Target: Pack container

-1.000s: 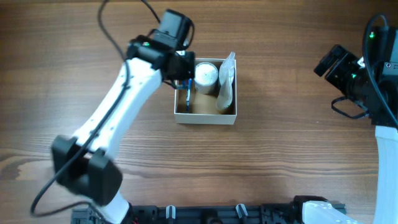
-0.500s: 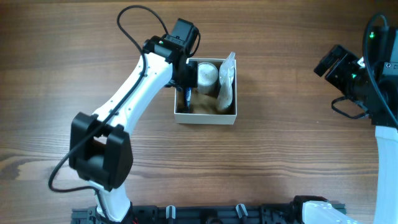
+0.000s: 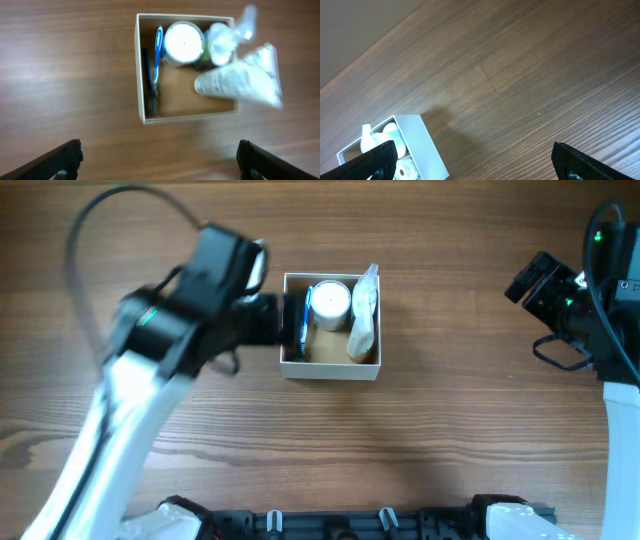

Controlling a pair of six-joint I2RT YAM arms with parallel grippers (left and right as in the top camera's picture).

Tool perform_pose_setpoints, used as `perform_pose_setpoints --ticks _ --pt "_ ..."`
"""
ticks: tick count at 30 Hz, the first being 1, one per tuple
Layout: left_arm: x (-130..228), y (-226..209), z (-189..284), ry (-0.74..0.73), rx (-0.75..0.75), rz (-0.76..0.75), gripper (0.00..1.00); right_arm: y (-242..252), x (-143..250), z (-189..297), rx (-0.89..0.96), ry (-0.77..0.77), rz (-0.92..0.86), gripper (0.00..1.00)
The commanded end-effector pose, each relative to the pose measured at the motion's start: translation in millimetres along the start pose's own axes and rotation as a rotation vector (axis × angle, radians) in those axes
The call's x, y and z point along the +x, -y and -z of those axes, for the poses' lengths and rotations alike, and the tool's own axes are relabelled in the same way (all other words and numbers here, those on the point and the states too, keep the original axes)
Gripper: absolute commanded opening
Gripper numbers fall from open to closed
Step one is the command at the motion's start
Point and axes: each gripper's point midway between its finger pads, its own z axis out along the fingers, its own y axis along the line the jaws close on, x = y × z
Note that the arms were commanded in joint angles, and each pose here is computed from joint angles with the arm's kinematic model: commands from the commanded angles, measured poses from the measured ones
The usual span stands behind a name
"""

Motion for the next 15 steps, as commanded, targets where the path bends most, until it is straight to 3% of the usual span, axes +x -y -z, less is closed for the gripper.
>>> perform_pose_setpoints --ticks 1,9,15 --pt "2 -16 53 0.148 -0.024 -0.018 1.0 0 -3 -2 0.008 0.003 -0.019 1.0" --pt "7 -34 106 0.318 -0.064 -0.084 1.0 0 -3 -2 0.008 0.003 -0.019 1.0" --pt "11 -44 101 0.301 -0.121 -0.08 1.0 1 -3 -2 0.008 0.003 -0.019 0.99"
